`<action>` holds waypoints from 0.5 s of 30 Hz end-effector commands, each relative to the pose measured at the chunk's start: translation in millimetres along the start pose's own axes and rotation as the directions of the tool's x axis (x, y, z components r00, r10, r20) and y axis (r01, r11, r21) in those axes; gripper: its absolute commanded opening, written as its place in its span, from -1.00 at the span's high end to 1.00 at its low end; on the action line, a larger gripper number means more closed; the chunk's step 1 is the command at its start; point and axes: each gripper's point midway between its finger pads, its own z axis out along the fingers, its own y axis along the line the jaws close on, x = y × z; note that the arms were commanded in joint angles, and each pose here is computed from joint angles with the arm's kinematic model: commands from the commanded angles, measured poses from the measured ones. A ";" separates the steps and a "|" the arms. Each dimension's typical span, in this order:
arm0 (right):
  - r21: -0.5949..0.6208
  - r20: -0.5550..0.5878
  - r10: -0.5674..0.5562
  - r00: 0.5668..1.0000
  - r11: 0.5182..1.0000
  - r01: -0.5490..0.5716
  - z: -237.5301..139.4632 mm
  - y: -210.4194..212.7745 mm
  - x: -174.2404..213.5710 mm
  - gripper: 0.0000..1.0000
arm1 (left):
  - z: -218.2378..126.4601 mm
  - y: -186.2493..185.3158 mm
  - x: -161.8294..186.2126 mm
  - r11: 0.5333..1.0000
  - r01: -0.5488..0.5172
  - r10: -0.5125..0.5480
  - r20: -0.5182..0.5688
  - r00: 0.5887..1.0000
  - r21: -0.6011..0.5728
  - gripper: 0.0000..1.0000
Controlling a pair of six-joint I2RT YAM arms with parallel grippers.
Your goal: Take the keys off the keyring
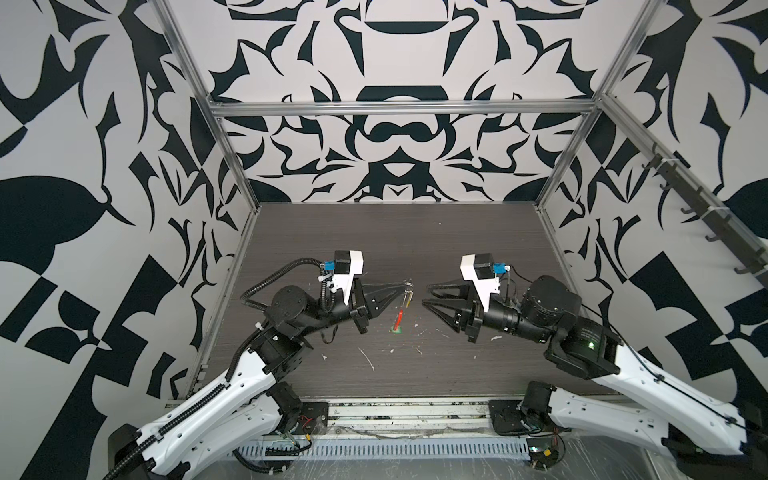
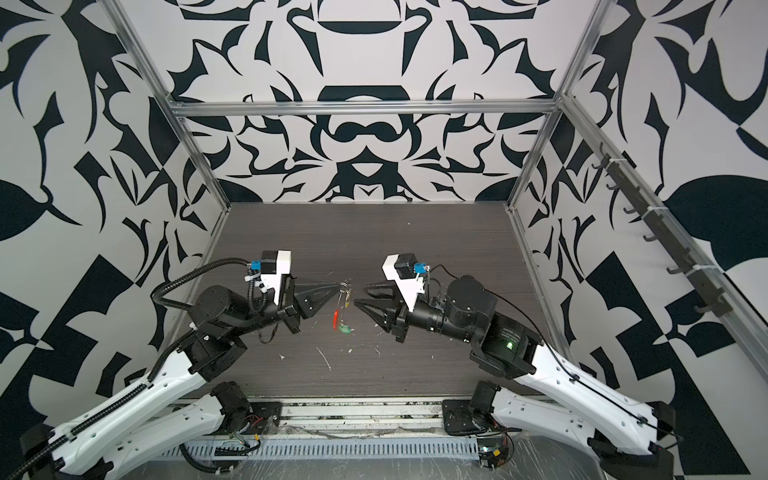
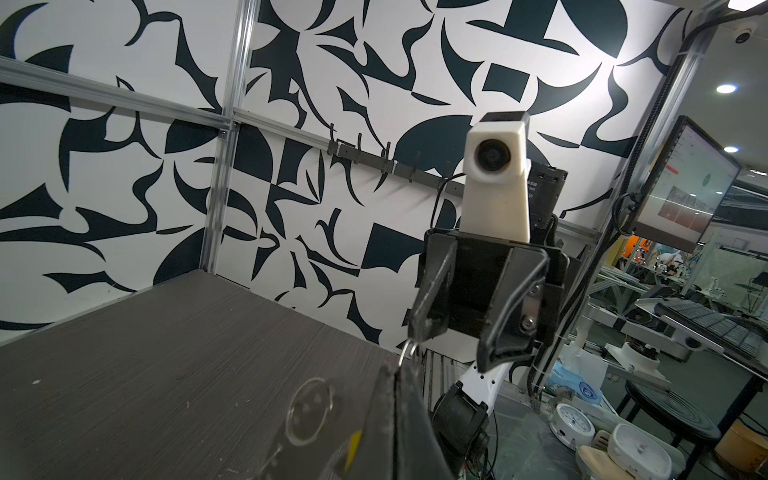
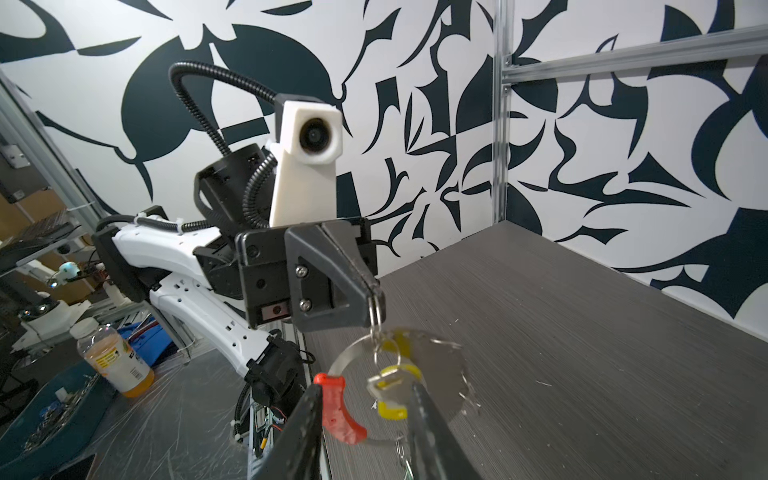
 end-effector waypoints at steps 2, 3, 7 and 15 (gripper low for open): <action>-0.012 0.097 0.006 0.995 1.000 -0.005 6.8 4.0 -30.6 0.22 | -1.1 -3.9 -6.6 1.000 -0.019 0.019 0.026 0.999 0.008 1.00; -0.019 0.098 0.007 0.995 1.000 -0.005 9.3 4.8 -31.2 0.21 | -0.8 -3.7 -6.5 1.000 -0.018 0.018 0.025 1.000 0.008 1.00; -0.032 0.110 0.014 0.994 0.999 -0.011 15.1 5.6 -34.7 0.20 | -0.7 -4.0 -7.1 1.000 -0.018 0.018 0.024 1.000 0.008 1.00; -0.062 0.123 0.032 0.992 0.998 -0.025 15.7 10.1 -37.5 0.43 | -1.3 -3.1 -6.5 1.000 -0.017 0.017 0.025 1.000 0.003 1.00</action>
